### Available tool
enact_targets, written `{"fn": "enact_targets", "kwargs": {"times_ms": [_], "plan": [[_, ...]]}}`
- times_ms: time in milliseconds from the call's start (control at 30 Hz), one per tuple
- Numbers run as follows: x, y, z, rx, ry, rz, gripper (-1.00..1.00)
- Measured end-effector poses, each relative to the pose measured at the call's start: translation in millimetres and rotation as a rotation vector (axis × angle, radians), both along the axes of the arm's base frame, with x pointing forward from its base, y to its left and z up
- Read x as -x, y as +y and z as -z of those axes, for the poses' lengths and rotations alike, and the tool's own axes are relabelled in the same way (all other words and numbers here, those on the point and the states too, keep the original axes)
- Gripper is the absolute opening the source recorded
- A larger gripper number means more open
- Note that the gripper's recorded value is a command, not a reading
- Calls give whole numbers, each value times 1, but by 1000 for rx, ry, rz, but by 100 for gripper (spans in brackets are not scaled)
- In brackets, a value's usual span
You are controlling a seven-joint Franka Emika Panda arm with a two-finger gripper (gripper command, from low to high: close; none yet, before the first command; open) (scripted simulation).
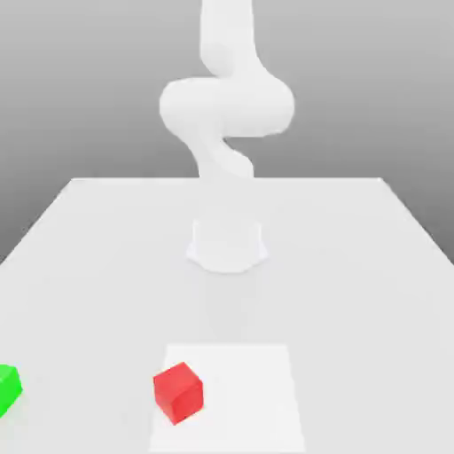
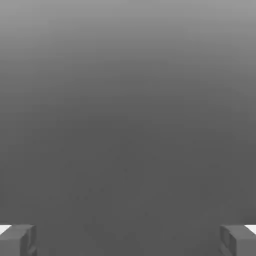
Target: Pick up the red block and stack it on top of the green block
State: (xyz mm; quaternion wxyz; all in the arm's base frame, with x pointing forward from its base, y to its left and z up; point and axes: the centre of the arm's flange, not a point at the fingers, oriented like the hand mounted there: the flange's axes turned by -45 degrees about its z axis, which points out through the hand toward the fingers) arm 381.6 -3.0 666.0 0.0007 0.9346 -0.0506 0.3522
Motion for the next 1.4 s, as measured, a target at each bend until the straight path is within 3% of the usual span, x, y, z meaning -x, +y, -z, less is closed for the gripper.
{"fn": "enact_targets", "kwargs": {"times_ms": [167,367,733,900,933,1167,1400], "plan": [[-55,-15,101,-62,157,173,0],[-85,-38,227,-142,333,375,0],[-51,-66,444,-315,639,744,0],[-47,-65,505,-329,661,769,0],[-46,-65,516,-328,662,769,-100],[-46,-64,517,-329,660,769,-100],[-52,-97,455,-357,651,845,-100]]}}
